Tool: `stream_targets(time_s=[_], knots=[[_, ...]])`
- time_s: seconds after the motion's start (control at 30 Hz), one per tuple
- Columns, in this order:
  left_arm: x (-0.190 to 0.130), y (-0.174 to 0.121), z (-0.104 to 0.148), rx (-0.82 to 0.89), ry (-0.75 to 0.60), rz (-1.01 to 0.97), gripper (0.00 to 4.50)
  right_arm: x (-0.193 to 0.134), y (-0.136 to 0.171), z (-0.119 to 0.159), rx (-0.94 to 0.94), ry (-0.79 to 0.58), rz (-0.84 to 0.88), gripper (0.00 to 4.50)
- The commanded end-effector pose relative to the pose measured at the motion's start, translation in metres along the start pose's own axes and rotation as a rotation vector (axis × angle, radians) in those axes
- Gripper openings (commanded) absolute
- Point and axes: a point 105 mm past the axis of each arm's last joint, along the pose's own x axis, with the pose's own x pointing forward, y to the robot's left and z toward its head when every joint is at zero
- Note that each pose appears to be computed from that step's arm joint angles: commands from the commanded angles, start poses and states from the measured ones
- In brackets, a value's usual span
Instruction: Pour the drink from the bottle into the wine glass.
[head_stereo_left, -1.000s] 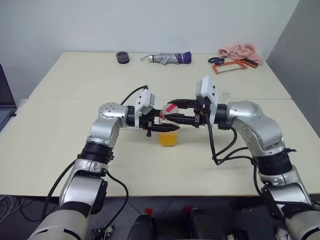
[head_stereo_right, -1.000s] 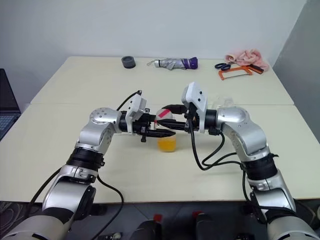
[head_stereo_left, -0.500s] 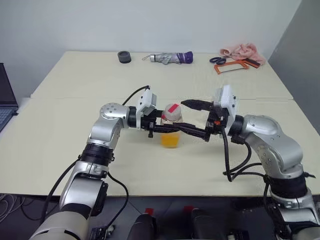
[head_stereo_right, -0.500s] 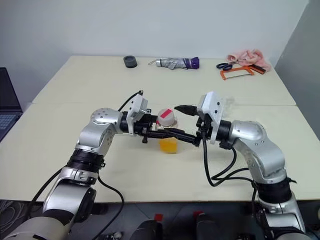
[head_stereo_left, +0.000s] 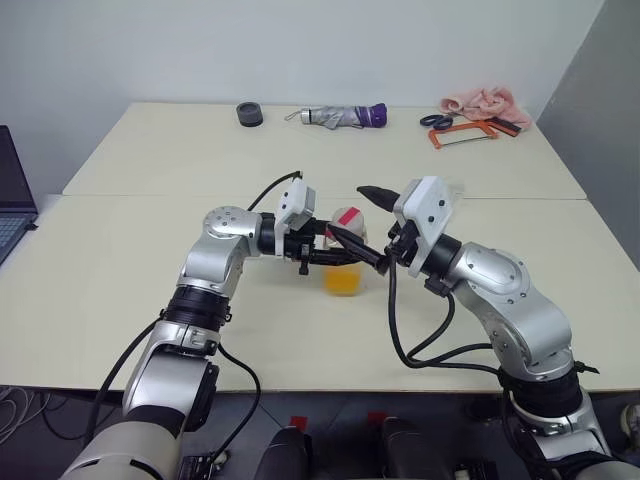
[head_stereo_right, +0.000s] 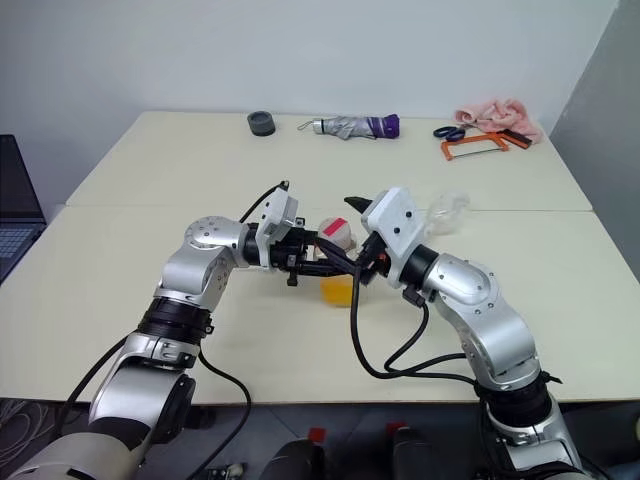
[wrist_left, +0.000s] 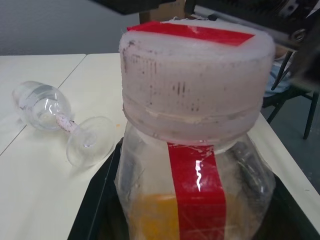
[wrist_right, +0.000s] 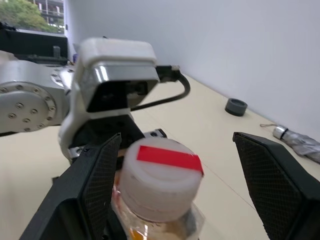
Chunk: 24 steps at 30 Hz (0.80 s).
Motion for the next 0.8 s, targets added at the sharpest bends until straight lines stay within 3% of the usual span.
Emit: stream_targets(time_s=[0.03,0.33,0.8], knots=[[0.0,0.003,0.014,0.056,-0.018,-0.003,1.8,-0.006,-0.013,0.009,-0.053,-0.026,-0.061,3.82],[-0.003,0.003,0.012,0.055,-0.011,0.004,1.8,-0.021,-0.022,0.009,-0.025,-0.015,-0.091,3.82],[-0.006,0.007,0.011,0.058,-0.003,0.015,1.8,-0.03,0.013,0.018,0.044,-0.015,0.125,3.82]])
